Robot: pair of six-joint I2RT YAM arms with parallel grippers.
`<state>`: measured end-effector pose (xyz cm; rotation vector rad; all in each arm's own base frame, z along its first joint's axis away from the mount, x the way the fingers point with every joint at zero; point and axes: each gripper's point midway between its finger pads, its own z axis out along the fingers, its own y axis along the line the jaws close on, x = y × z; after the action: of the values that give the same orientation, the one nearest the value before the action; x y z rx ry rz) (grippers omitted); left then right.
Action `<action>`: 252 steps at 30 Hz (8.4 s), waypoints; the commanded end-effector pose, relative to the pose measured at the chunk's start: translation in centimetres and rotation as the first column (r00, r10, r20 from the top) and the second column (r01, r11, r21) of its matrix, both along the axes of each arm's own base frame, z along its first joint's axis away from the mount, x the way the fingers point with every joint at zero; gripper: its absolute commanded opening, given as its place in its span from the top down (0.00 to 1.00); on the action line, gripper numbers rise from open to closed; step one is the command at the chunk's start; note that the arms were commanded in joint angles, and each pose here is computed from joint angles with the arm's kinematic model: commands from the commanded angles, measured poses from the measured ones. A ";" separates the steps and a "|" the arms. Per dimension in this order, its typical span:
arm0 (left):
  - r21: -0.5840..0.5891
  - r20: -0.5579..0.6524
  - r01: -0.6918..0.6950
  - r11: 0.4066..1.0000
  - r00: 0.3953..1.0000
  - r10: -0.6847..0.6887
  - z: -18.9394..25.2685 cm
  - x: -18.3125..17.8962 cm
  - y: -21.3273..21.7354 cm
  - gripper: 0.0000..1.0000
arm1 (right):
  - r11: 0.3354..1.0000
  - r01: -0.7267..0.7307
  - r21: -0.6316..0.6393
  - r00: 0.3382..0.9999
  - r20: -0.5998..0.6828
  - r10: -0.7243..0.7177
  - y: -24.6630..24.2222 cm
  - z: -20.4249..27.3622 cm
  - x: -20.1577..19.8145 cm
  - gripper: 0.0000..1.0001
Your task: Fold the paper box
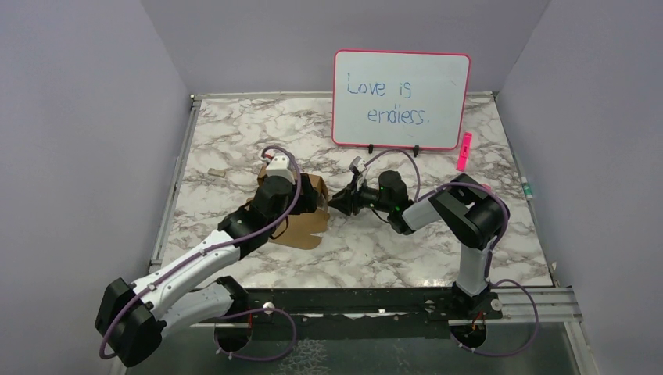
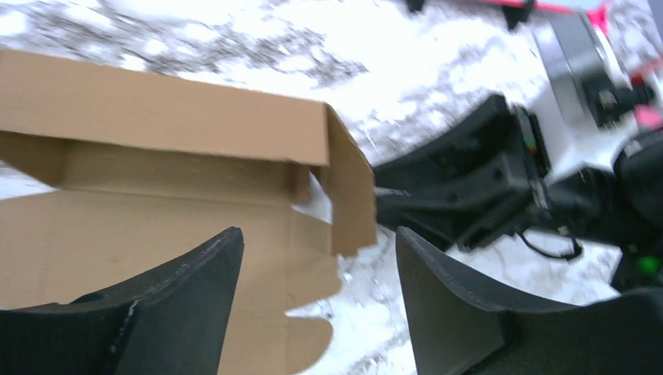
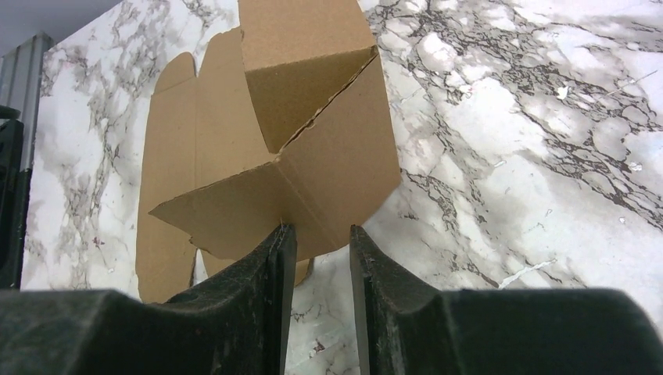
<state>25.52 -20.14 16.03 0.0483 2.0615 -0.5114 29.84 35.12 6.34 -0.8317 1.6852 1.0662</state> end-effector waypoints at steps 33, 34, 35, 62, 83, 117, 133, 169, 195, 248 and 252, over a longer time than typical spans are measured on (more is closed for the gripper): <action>-0.207 -0.116 -0.416 0.886 0.909 0.400 -4.8 11.9 14.5 0.48 | 0.997 -0.071 0.010 0.995 0.064 0.070 1.9 1.1 0.6 0.61; -0.209 -0.121 -0.412 0.887 0.911 0.394 -5.1 11.8 14.4 0.51 | 0.997 -0.072 0.010 0.995 0.066 0.071 2.0 1.1 0.6 0.60; -0.211 -0.129 -0.408 0.888 0.912 0.389 -5.3 11.7 14.2 0.54 | 0.997 -0.070 0.008 0.995 0.069 0.070 2.0 1.1 0.7 0.60; -0.347 -0.261 -0.258 0.902 0.950 0.171 -6.9 6.5 8.9 0.65 | 0.993 0.117 0.008 0.982 0.149 -0.117 0.3 1.6 3.3 0.54; -0.327 -0.308 -0.093 0.940 0.951 -0.013 -5.8 2.2 4.9 0.55 | 0.964 0.265 -0.018 0.957 0.128 -0.260 -2.5 1.7 3.7 0.81; -0.204 -0.278 0.208 0.957 0.925 -0.260 -4.7 4.0 -4.0 0.30 | 0.983 0.148 -0.105 0.977 0.166 -0.130 -3.3 -0.1 -0.2 0.79; -0.186 -0.343 0.209 0.960 0.902 -0.263 -8.3 2.8 -4.1 0.51 | 0.972 0.234 -0.034 0.945 0.243 -0.219 -2.3 0.7 0.7 0.71; -0.349 -0.311 0.281 0.894 0.865 -0.393 -5.3 0.9 -7.5 0.50 | 0.732 0.681 0.025 0.697 0.285 -0.658 -5.8 1.6 5.0 0.78; -0.105 -0.276 0.202 0.974 0.935 -0.223 -3.2 4.2 -4.5 0.32 | 0.786 0.618 -0.012 0.764 0.244 -0.597 -5.8 1.9 2.7 0.47; -0.056 -0.471 0.163 0.985 0.866 -0.170 -9.3 -8.7 -0.2 0.40 | 0.802 0.584 -0.124 0.784 -0.170 -0.597 -11.1 3.2 -6.3 0.31; -0.066 -0.415 0.147 0.987 0.896 -0.161 -6.8 -7.7 -0.4 0.34 | 0.796 0.588 -0.145 0.775 -0.180 -0.606 -11.1 3.2 -6.2 0.30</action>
<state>18.05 -21.98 9.25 0.1082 2.4534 -0.8109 23.48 23.63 9.07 -0.1913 1.9830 0.6504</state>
